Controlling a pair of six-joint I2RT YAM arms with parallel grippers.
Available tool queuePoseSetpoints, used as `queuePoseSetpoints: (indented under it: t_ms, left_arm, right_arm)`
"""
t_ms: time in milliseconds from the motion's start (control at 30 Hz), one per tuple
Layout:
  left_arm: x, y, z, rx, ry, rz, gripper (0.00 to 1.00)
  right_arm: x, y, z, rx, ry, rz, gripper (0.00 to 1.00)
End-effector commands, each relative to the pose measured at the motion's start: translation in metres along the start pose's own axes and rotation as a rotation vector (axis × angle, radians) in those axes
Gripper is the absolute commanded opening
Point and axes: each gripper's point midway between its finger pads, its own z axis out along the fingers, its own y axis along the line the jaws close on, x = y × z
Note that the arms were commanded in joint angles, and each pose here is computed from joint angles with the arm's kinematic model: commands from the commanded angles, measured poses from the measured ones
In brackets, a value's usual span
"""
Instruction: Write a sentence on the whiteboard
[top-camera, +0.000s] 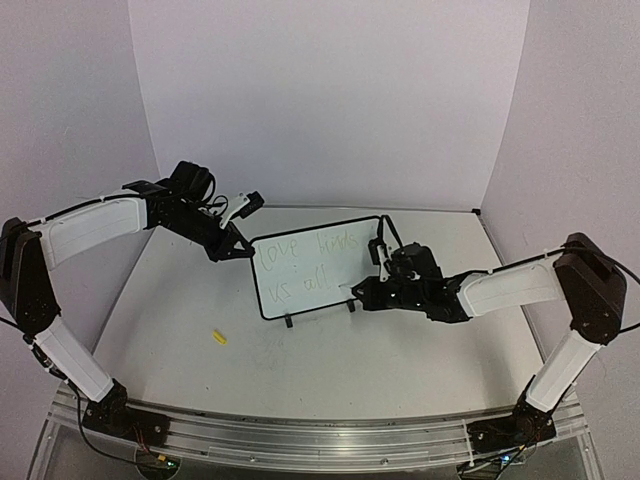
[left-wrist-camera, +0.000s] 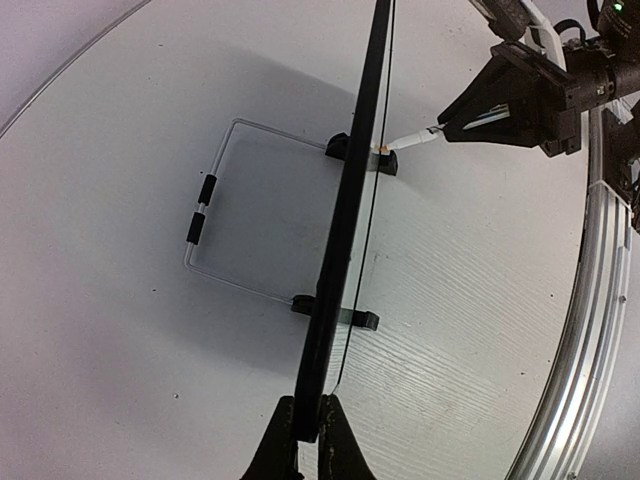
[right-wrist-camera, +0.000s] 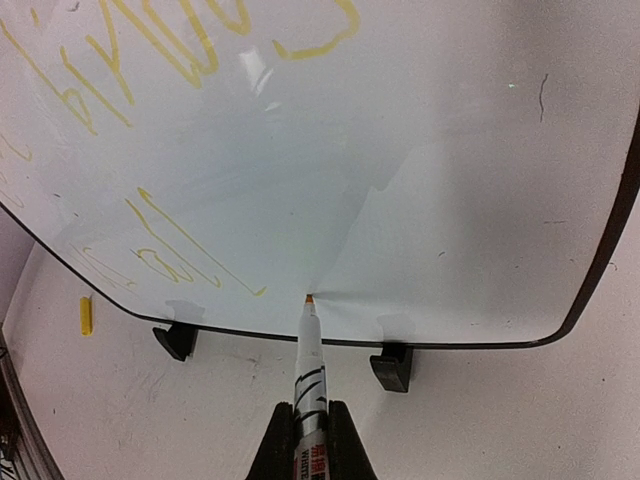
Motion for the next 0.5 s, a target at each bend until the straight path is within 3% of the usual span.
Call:
queuePoseSetpoints:
  t_ms: [0,233,467]
  left_arm:
    - [0.004,0.019,-0.006,-0.113,0.020,0.049,0.00]
    - [0.003,0.019,-0.006,-0.115,0.019,0.049,0.00]
    - [-0.001,0.019,-0.011,-0.125,0.006,0.032,0.03]
  right_arm:
    - [-0.023,0.003,0.001,0.007,-0.068,-0.003,0.00]
    - [-0.033,0.014,-0.019,-0.042,-0.098,-0.010,0.00]
    - [-0.056,0.022,-0.071,-0.052,-0.192,-0.043,0.00]
